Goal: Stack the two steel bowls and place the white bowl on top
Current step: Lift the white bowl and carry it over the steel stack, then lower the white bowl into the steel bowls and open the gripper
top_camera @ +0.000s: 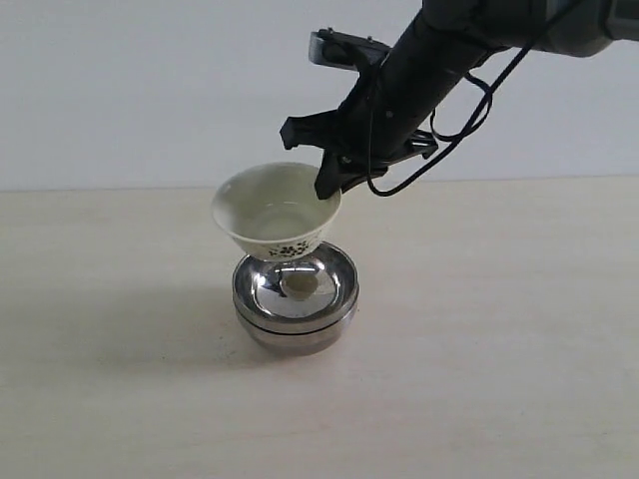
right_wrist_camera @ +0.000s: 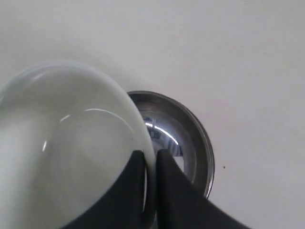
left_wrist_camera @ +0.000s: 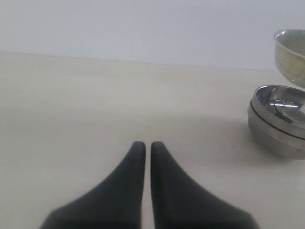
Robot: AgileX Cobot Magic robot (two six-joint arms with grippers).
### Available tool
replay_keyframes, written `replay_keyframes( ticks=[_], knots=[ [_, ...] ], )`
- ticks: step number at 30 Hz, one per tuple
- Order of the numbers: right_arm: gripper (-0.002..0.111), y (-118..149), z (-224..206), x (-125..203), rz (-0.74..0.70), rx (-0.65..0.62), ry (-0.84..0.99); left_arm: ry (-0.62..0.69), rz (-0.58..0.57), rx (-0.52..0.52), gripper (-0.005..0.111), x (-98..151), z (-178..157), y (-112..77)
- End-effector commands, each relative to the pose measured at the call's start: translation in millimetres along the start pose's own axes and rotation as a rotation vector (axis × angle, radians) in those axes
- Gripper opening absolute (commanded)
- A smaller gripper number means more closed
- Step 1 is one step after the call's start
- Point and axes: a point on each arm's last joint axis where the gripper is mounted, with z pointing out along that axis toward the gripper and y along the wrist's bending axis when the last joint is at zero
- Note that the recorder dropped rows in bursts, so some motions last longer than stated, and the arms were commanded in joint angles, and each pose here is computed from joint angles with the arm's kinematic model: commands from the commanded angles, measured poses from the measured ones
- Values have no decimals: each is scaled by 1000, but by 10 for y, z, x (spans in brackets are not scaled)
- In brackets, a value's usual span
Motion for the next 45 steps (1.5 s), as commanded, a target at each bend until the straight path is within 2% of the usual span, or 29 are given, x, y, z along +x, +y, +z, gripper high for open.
replay_keyframes(
  ticks=[1,9,26,41,45],
  knots=[
    [0,-69,201,44,9,-36,54,-2,0,-3,4,9,2,3],
    [0,-129,391,104,4,-50,106,-2,0,-3,4,9,2,3],
    [0,-162,387,115,-25,-26,118,-2,0,-3,4,9,2,3],
    [0,-405,525,255,29,-50,89,-2,0,-3,4,9,2,3],
    [0,-377,535,240,41,-86,62,-2,0,-3,4,9,2,3]
  ],
)
